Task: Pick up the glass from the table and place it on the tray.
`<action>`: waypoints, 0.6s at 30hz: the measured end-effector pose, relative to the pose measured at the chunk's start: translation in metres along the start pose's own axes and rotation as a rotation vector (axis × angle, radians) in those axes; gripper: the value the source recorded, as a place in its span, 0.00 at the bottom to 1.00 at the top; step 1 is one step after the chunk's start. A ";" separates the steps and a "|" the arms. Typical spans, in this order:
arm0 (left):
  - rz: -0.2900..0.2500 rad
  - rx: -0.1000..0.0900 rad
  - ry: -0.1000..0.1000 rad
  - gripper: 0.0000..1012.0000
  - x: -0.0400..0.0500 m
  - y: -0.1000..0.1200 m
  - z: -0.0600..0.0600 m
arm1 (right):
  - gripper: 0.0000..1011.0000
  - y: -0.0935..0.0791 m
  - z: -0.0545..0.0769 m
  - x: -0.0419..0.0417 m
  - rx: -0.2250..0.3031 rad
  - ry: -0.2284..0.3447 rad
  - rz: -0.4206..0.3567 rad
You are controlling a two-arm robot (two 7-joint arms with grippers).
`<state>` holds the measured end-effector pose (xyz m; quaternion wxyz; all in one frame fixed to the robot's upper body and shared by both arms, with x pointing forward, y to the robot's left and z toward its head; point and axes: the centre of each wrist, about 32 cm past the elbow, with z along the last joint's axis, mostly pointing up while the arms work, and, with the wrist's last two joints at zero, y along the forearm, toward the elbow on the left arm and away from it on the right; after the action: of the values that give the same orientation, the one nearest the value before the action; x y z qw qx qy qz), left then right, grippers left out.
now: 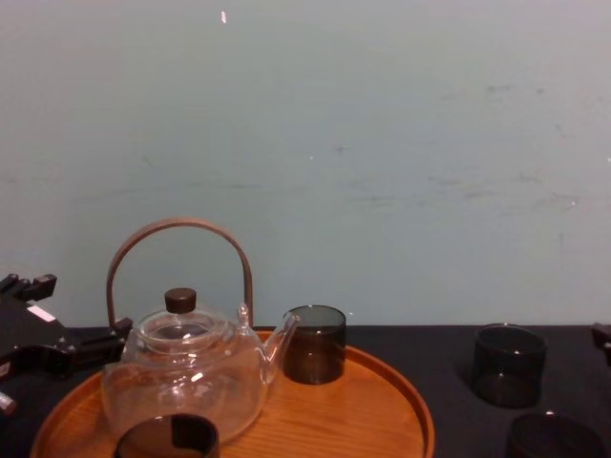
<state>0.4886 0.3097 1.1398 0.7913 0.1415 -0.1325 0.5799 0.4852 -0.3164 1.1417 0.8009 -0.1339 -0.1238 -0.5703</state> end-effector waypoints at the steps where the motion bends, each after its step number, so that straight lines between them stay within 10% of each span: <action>1: 0.000 0.000 0.000 1.00 0.0000 0.000 0.000 | 0.99 -0.001 0.000 0.0005 0.001 0.002 0.003; 18: 0.000 0.000 0.000 1.00 0.0000 0.000 0.000 | 0.99 -0.055 0.017 -0.0071 0.021 0.007 0.086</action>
<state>0.4886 0.3097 1.1398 0.7913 0.1415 -0.1324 0.5799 0.4301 -0.3213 1.1594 0.8265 -0.1287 -0.1211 -0.5344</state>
